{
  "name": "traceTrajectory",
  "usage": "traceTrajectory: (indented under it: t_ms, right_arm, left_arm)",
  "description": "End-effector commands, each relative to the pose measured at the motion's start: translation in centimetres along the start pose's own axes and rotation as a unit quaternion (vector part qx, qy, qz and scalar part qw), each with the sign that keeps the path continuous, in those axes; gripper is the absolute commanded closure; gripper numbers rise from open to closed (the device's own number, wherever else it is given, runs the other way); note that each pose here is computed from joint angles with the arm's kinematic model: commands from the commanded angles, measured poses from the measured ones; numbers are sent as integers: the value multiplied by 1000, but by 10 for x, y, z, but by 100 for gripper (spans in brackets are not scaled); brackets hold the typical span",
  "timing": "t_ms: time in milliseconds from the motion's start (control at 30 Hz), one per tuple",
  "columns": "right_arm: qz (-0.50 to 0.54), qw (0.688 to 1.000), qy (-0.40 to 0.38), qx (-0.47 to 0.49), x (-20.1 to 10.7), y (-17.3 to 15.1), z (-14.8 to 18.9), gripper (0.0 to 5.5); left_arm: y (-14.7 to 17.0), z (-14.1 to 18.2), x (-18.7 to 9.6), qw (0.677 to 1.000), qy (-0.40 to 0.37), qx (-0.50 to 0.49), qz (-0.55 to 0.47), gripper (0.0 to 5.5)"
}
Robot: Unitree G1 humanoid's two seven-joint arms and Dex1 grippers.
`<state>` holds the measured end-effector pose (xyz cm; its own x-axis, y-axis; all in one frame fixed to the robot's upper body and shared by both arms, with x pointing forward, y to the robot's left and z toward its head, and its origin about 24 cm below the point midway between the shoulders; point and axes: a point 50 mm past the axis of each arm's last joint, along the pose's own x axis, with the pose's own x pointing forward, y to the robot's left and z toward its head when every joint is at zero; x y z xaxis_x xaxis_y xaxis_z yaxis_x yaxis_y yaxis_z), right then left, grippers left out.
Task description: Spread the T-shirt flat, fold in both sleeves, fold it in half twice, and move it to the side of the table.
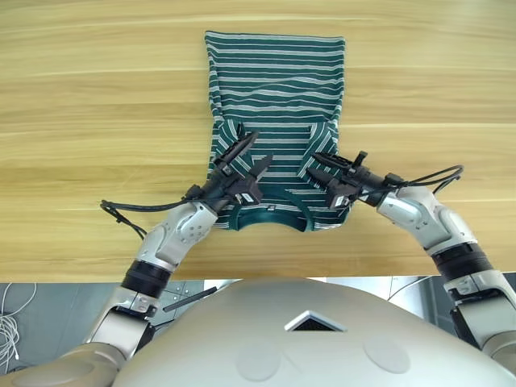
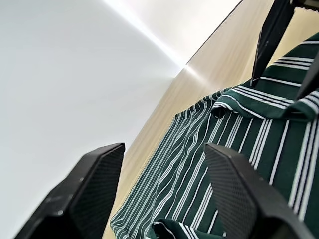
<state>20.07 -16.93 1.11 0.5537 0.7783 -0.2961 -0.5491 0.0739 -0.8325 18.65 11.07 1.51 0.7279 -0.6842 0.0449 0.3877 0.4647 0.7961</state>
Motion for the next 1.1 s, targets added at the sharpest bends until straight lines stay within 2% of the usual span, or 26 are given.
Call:
traceTrajectory:
  t_ms: [33, 100, 233, 367, 467, 633, 800, 967, 1100]
  right_arm:
    - [4, 1000, -2, -7, -4, -2, 2, 286]
    - [-20, 1000, 3, 2, -5, -7, 1, 249]
    - [-62, 996, 43, 45, -30, -17, -13, 245]
    - [-3, 993, 76, 90, -55, 12, -19, 245]
    - [-1, 990, 80, 114, -61, 19, -19, 245]
    - [20, 988, 78, 135, -70, 29, -14, 245]
    - [17, 987, 85, 132, -71, 31, -17, 245]
    - [-53, 986, -1, 160, -79, -5, 13, 245]
    - [-33, 982, -3, 186, -94, -2, 22, 245]
  left_arm:
    - [1, -3, 1, 1000, 5, 7, -3, 251]
    - [2, -4, 0, 1000, 7, 8, -3, 251]
    - [11, -14, -7, 999, 26, 24, 4, 251]
    - [23, -23, -12, 998, 48, 42, 22, 251]
    - [30, -29, -17, 997, 61, 50, 25, 251]
    - [51, -39, -42, 992, 98, 60, 49, 251]
    - [46, -41, -57, 991, 121, 45, 27, 251]
    - [30, -37, -63, 993, 111, 6, -29, 251]
    - [17, -34, -63, 992, 102, -14, -68, 251]
